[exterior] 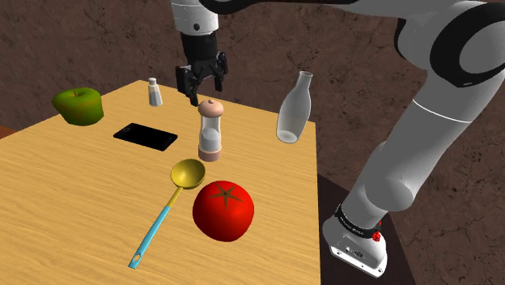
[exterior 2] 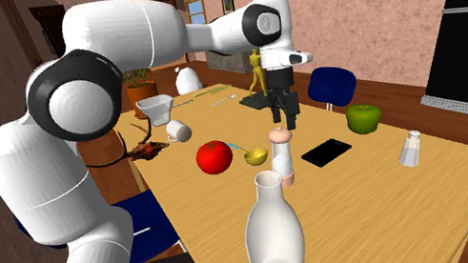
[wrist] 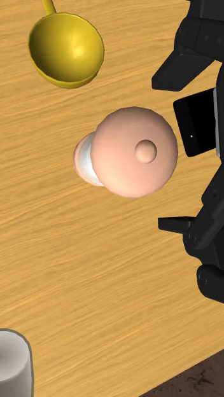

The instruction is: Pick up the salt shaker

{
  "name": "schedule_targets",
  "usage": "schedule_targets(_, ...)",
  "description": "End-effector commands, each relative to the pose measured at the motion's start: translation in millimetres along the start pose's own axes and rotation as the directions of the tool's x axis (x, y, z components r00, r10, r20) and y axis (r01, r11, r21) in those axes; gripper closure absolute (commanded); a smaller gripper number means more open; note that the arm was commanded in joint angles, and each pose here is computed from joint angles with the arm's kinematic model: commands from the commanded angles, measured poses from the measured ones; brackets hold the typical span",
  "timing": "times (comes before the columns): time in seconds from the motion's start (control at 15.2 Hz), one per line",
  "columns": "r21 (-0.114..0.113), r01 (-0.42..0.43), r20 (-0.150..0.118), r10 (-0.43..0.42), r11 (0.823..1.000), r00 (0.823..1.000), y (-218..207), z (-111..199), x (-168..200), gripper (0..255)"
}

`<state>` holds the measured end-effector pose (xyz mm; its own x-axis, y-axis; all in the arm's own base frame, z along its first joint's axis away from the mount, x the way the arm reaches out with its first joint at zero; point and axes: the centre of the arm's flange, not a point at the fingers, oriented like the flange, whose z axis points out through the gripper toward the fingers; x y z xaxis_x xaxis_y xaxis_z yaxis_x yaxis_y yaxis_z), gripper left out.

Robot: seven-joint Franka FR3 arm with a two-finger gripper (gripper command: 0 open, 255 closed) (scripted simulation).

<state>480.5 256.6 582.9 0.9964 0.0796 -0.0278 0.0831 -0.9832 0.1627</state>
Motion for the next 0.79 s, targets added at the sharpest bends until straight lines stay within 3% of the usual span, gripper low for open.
schedule_targets(0.0,-0.001,0.0,-0.001,0.0,1.0,1.0,-3,10,2,0)
schedule_targets(0.33,-0.001,0.0,-0.001,0.0,1.0,1.0,-6,28,2,0)
schedule_targets(0.4,-0.001,0.0,-0.001,0.0,1.0,1.0,-7,28,2,255)
schedule_targets(0.73,-0.001,0.0,-0.001,0.0,1.0,1.0,-7,28,1,255)
